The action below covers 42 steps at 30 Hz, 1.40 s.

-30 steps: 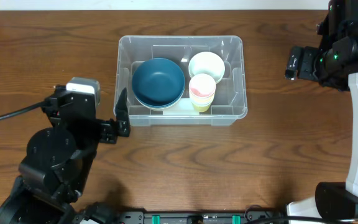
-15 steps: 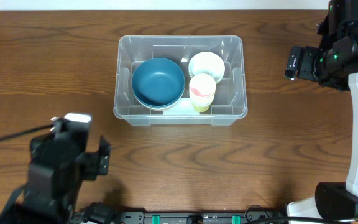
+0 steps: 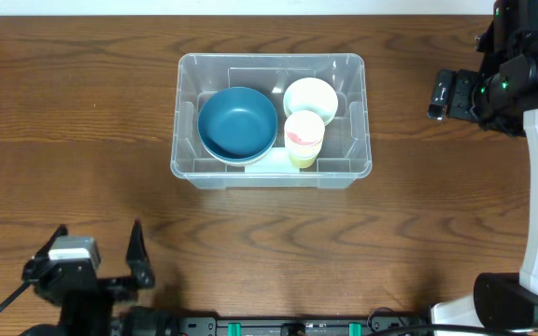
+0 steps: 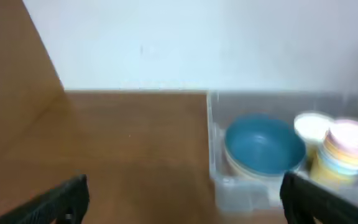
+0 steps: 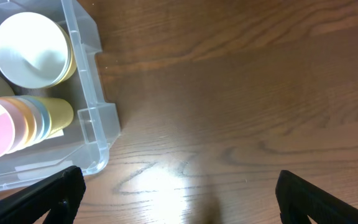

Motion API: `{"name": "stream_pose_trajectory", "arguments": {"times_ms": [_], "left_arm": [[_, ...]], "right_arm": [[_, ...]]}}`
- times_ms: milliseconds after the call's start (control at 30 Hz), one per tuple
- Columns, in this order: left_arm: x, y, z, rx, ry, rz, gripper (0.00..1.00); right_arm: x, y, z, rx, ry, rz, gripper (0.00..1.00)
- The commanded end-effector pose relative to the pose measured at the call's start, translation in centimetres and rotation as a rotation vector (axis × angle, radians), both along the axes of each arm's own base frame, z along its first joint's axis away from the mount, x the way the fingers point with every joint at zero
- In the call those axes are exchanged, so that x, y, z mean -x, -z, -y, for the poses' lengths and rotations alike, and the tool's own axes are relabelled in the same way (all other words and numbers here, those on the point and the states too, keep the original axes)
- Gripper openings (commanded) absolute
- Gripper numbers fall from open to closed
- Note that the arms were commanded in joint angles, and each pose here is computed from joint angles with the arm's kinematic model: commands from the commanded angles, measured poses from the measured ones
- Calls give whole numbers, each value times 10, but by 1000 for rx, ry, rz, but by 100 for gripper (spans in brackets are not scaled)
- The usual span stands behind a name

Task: Pack container

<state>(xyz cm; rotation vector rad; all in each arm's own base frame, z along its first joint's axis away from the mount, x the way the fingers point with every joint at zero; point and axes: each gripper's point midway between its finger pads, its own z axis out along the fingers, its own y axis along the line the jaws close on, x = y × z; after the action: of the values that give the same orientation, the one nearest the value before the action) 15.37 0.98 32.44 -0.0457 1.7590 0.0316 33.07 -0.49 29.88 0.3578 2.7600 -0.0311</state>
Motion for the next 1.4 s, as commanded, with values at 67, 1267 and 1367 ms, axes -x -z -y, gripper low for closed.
{"name": "stream_pose_trajectory", "arguments": {"times_ms": [67,1267,1367], "left_arm": [[-29,27,7,99,8,55,98],[-91,174,32,25,142,90,98],[-89,187,29,22,124,37,98]], "right_arm": [[2,-4,1,3,-7,11,99],[2,-4,1,3,-7,11,99],[2,-4,1,3,-7,11,99]]}}
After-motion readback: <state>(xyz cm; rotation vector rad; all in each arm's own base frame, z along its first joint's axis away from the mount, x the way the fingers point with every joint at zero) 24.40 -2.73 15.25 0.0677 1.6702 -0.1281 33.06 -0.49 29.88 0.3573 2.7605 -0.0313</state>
